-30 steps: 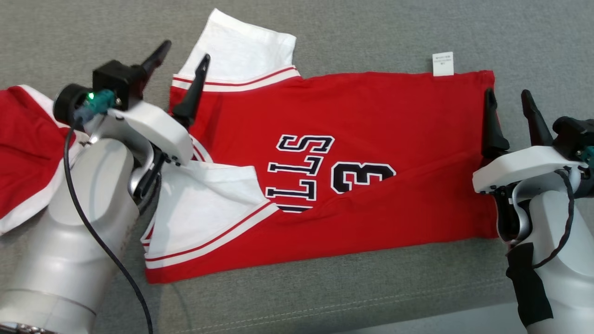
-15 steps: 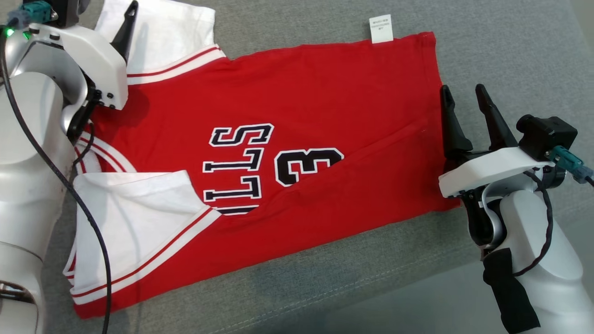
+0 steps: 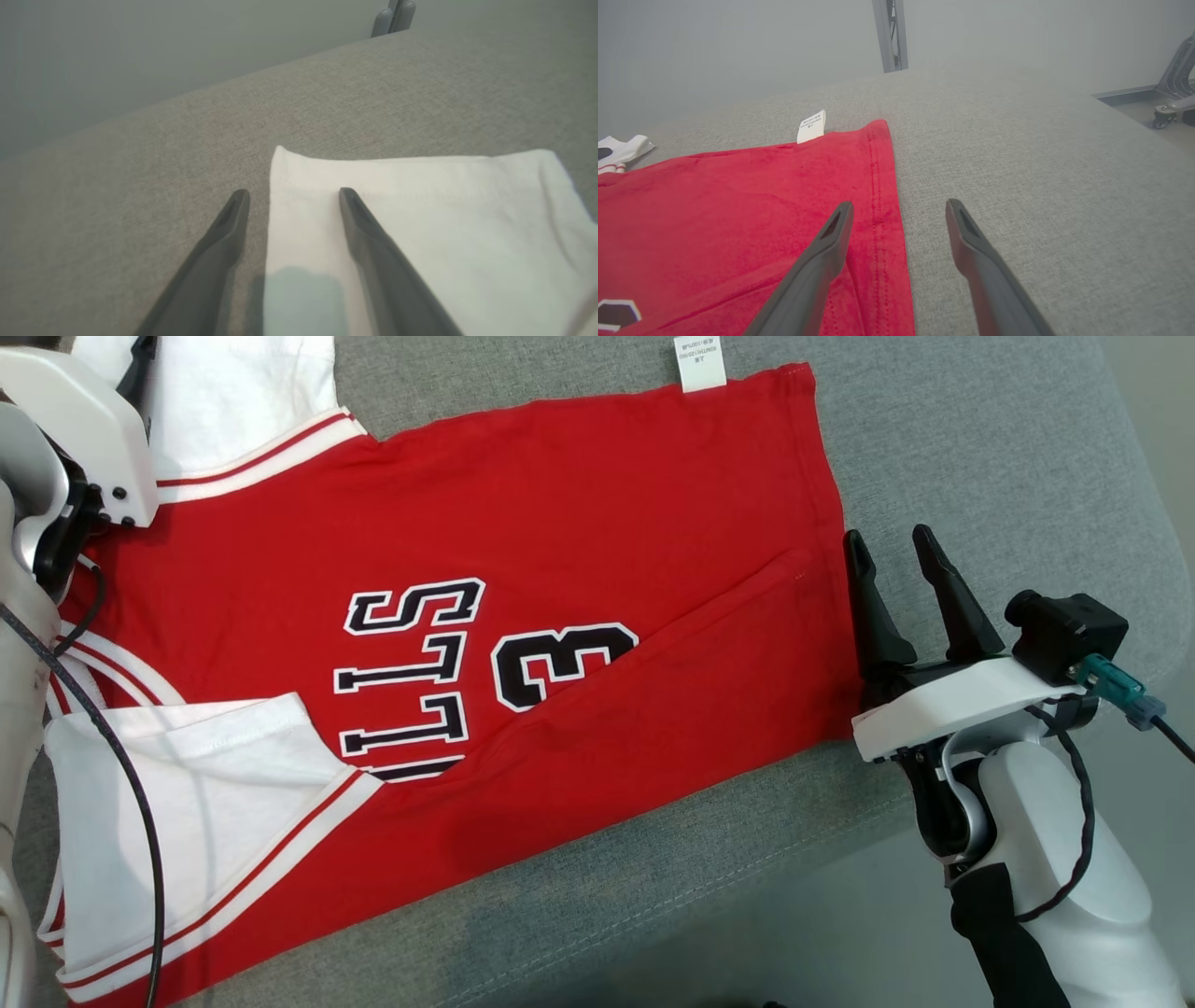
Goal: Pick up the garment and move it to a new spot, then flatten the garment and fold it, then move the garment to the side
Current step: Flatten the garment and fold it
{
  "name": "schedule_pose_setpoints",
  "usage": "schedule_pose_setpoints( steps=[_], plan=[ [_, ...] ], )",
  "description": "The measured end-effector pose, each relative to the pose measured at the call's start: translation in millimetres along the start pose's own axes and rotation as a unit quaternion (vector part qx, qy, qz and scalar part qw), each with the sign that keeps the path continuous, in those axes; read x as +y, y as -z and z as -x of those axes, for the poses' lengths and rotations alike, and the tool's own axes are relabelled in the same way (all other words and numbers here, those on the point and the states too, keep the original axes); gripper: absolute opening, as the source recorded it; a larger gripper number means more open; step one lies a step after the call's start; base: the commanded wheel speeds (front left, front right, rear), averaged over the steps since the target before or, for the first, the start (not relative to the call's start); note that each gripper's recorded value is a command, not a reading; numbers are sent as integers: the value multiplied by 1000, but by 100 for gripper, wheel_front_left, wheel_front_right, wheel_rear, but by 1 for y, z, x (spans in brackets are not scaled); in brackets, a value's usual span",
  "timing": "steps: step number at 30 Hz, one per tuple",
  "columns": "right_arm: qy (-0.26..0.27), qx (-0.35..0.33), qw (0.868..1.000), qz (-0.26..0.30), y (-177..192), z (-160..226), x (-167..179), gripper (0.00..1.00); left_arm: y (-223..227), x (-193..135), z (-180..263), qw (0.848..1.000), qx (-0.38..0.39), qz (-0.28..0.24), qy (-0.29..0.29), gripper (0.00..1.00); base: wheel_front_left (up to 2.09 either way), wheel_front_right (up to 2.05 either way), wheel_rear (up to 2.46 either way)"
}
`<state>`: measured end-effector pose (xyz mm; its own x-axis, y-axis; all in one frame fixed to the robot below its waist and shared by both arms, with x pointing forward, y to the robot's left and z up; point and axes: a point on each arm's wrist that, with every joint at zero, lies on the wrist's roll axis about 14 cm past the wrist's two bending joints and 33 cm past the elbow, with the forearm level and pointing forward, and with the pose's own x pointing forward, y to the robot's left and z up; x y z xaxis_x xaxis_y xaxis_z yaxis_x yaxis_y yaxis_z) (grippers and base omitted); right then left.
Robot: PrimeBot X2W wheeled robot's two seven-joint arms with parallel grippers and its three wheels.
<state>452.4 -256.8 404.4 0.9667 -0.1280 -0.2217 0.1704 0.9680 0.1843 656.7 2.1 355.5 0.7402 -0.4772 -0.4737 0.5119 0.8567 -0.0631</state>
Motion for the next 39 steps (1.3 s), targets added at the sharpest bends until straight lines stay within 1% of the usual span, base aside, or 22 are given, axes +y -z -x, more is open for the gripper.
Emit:
schedule_pose_setpoints(
  steps=[2, 3, 9, 16, 18, 20, 23, 27, 38, 39],
  plan=[
    [2, 2, 1000, 0, 2, 0, -1, 100, -2, 0, -4, 1000, -3, 3, 1, 9, 0, 0, 0],
    [2, 4, 1000, 0, 4, 0, -1, 100, -3, 0, -5, 1000, -5, 4, 2, 0, 0, 0, 0],
    [3, 2, 1000, -6, 6, -8, 0, 100, -12, 1, -1, 999, -53, 5, 5, 0, 0, 0, 0],
    [-2, -29, 999, -14, -15, -44, 5, 100, -26, -4, 9, 993, -116, 7, 16, 0, 0, 0, 0],
    [-8, -17, 1000, -12, -9, -54, 10, 100, -26, -7, 12, 992, -126, 6, 20, 0, 0, 0, 0],
    [-15, 9, 1000, -13, 6, -61, 17, 100, -23, -10, 15, 991, -133, 7, 26, 0, 0, 0, 0],
    [-18, 36, 999, -13, 20, -71, 22, 100, -23, -12, 20, 989, -147, 18, 28, 0, 0, 0, 0],
    [-21, 46, 999, -5, 18, -87, 25, 100, -20, -20, 25, 986, -157, 34, 35, 0, 0, 0, 0],
    [-15, 70, 997, 1, 20, -110, 27, 100, -19, -24, 31, 983, -172, 39, 45, 0, 0, 0, 0],
    [-15, 72, 997, 1, 21, -111, 27, 80, -19, -25, 31, 983, -173, 39, 46, 0, 0, 0, 0]
  ],
)
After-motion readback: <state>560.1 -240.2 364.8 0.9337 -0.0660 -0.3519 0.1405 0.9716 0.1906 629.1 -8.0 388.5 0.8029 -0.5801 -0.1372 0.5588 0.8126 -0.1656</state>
